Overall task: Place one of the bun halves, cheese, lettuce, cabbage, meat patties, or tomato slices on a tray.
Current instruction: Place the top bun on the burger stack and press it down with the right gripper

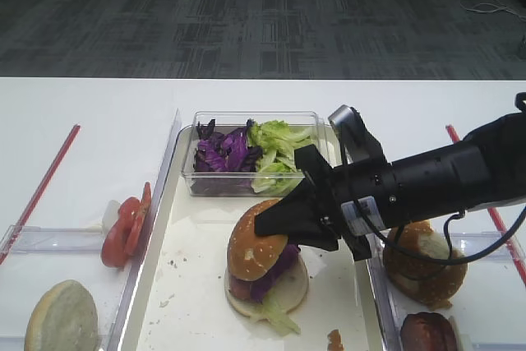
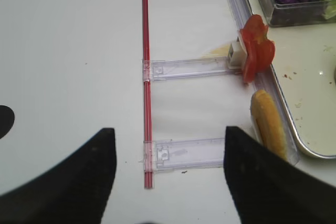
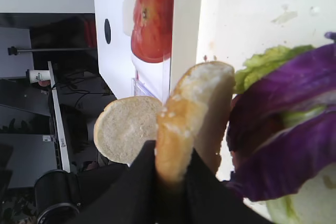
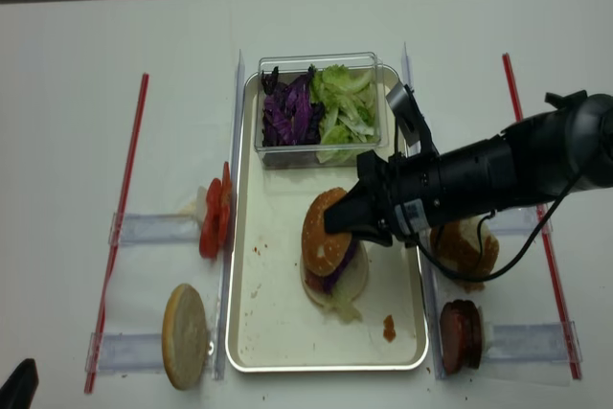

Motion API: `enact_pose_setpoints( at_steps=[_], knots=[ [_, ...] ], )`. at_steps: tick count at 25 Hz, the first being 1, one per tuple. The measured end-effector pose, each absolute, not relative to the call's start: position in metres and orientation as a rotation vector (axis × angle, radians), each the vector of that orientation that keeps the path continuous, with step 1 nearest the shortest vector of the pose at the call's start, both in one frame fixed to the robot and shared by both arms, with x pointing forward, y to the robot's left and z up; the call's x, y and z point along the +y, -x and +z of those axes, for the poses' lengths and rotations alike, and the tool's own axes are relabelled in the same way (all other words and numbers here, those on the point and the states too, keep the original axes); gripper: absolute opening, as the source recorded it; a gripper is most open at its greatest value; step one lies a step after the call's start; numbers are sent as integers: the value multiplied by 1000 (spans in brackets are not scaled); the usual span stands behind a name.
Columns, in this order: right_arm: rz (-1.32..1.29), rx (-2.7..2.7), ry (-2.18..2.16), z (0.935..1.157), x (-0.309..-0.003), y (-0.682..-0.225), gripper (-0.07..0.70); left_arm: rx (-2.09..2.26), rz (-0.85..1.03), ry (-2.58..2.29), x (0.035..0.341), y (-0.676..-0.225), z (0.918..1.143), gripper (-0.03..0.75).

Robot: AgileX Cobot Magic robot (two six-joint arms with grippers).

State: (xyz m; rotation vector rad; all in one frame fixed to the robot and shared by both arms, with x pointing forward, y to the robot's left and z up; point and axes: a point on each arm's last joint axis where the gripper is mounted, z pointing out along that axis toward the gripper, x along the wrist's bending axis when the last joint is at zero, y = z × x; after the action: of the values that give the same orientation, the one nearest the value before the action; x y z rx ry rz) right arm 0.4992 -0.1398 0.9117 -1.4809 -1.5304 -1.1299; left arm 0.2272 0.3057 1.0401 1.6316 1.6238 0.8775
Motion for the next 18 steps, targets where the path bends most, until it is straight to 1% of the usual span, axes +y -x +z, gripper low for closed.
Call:
enact_pose_setpoints(
  at_steps=[10,15,18],
  knots=[
    [-1081,-1529,1518,909,-141,-498,126,1624,877,-1632,306,-227,1040,422],
    [-1058,-1519,1532,908,-141,-498,199,1624,877,-1632,306,-227,1040,422],
    [-1053,-1517,1536,908,-141,-498,228,1624,877,-1632,306,-227,1040,422]
  ],
)
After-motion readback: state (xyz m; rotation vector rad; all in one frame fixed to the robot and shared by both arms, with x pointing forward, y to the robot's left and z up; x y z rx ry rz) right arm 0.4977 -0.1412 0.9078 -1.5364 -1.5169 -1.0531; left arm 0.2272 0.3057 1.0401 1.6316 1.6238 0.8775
